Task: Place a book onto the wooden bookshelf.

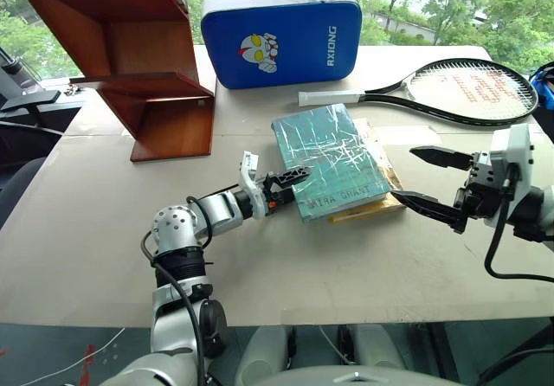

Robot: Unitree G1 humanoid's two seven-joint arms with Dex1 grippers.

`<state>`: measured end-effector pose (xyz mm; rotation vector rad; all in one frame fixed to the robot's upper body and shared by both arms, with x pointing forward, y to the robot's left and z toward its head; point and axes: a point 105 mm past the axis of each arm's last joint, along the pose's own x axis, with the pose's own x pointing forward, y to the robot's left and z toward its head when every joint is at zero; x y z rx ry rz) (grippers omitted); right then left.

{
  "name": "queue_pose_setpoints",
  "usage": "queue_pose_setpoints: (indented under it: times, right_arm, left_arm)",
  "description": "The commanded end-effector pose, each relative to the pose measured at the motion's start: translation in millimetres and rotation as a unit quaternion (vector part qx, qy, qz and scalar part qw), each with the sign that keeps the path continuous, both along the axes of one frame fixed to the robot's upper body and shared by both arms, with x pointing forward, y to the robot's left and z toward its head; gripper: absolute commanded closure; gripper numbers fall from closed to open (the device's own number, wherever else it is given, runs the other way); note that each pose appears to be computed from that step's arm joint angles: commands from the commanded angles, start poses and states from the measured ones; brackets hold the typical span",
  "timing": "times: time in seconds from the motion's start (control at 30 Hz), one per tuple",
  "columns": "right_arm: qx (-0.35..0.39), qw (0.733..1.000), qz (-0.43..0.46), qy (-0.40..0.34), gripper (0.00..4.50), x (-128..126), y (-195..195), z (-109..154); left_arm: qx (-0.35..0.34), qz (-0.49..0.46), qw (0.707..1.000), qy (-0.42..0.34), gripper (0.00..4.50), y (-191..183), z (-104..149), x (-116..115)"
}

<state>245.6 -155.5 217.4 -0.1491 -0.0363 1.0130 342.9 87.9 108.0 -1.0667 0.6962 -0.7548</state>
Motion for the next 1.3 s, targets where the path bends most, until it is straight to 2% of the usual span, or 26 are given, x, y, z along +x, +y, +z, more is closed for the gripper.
queue_pose_setpoints:
  times: [0.03, 0.1, 0.23, 0.27, 0.37, 0.47, 0.53, 0.57, 0.6, 0.7, 0.8, 0.9, 0.93, 1.03, 1.1, 1.13, 1.2, 1.3]
  right_arm:
    - [0.006, 1.0, -0.005, -0.021, 0.02, -7.5, -1.8, 8.2]
    - [-0.002, 1.0, -0.006, -0.017, 0.0, -9.5, -4.5, 6.0]
    - [-0.005, 1.0, -0.01, -0.017, 0.0, -9.6, -8.1, 7.1]
    - [-0.006, 1.0, -0.011, -0.018, 0.0, -9.3, -8.7, 7.2]
    - [-0.008, 1.0, -0.01, -0.018, 0.0, -9.7, -10.2, 8.1]
    - [0.001, 1.0, -0.005, -0.021, 0.0, -9.8, -11.6, 13.4]
    - [0.006, 1.0, -0.002, -0.022, 0.0, -8.6, -13.8, 17.0]
    - [0.019, 1.0, 0.012, -0.013, 0.0, -9.7, -14.6, 19.7]
    - [0.03, 0.999, 0.021, -0.007, 0.0, -9.5, -16.3, 22.9]
    - [0.051, 0.998, 0.033, -0.002, 0.0, -4.6, -21.9, 32.3]
    - [0.059, 0.997, 0.045, -0.007, 0.0, 0.1, -23.4, 39.5]
    - [0.063, 0.996, 0.06, -0.014, 0.0, 5.2, -23.3, 47.3]
    - [0.065, 0.996, 0.063, -0.018, 0.0, 7.5, -23.3, 50.5]
    - [0.078, 0.994, 0.074, -0.034, 0.0, 13.9, -21.4, 62.3]
    - [0.107, 0.989, 0.087, -0.046, 0.0, 17.1, -18.4, 75.0]
    - [0.129, 0.986, 0.094, -0.051, 0.0, 17.6, -16.8, 83.2]
    - [0.15, 0.981, 0.104, -0.065, 0.0, 18.6, -12.2, 97.4]
    - [0.148, 0.98, 0.095, -0.09, 0.0, 25.3, -8.1, 106.7]
  left_arm:
    - [0.0, -0.006, 1.0, 0.021, 0.26, -7.5, -9.8, 5.2]
    - [-0.008, -0.021, 1.0, 0.013, 0.88, -13.9, -4.0, 6.7]
    - [-0.012, -0.012, 1.0, -0.005, 2.47, -12.9, 7.8, 14.2]
    - [-0.019, -0.002, 1.0, -0.016, 3.03, -11.1, 14.4, 17.4]
    - [-0.045, 0.021, 0.996, -0.074, 4.34, -6.3, 47.0, 21.6]
    - [-0.013, 0.027, 0.985, -0.169, 4.43, -2.6, 80.2, 13.3]
    - [0.05, 0.008, 0.964, -0.26, 4.43, -4.7, 102.2, -0.4]
    - [0.095, 0.007, 0.942, -0.322, 4.43, -4.8, 114.8, -6.1]
    - [0.145, 0.015, 0.91, -0.388, 4.43, -3.8, 127.1, -8.9]
    - [0.313, 0.076, 0.759, -0.565, 4.43, 13.5, 165.5, -4.0]
    - [0.429, 0.102, 0.573, -0.69, 4.43, 26.7, 210.0, -10.9]
    - [0.56, 0.081, 0.357, -0.743, 4.43, 38.3, 239.3, -19.0]
    - [0.591, 0.063, 0.296, -0.748, 4.43, 39.8, 243.9, -22.0]
    - [0.693, 0.014, 0.153, -0.705, 4.43, 59.1, 249.7, -20.2]
    - [0.748, 0.046, 0.105, -0.653, 4.43, 85.2, 265.4, -18.1]
    - [0.766, 0.055, 0.091, -0.634, 4.43, 95.2, 269.2, -18.5]
    - [0.793, 0.051, 0.078, -0.602, 4.43, 113.4, 265.9, -17.1]
    - [0.819, 0.031, 0.079, -0.567, 4.43, 135.3, 255.6, -12.1]
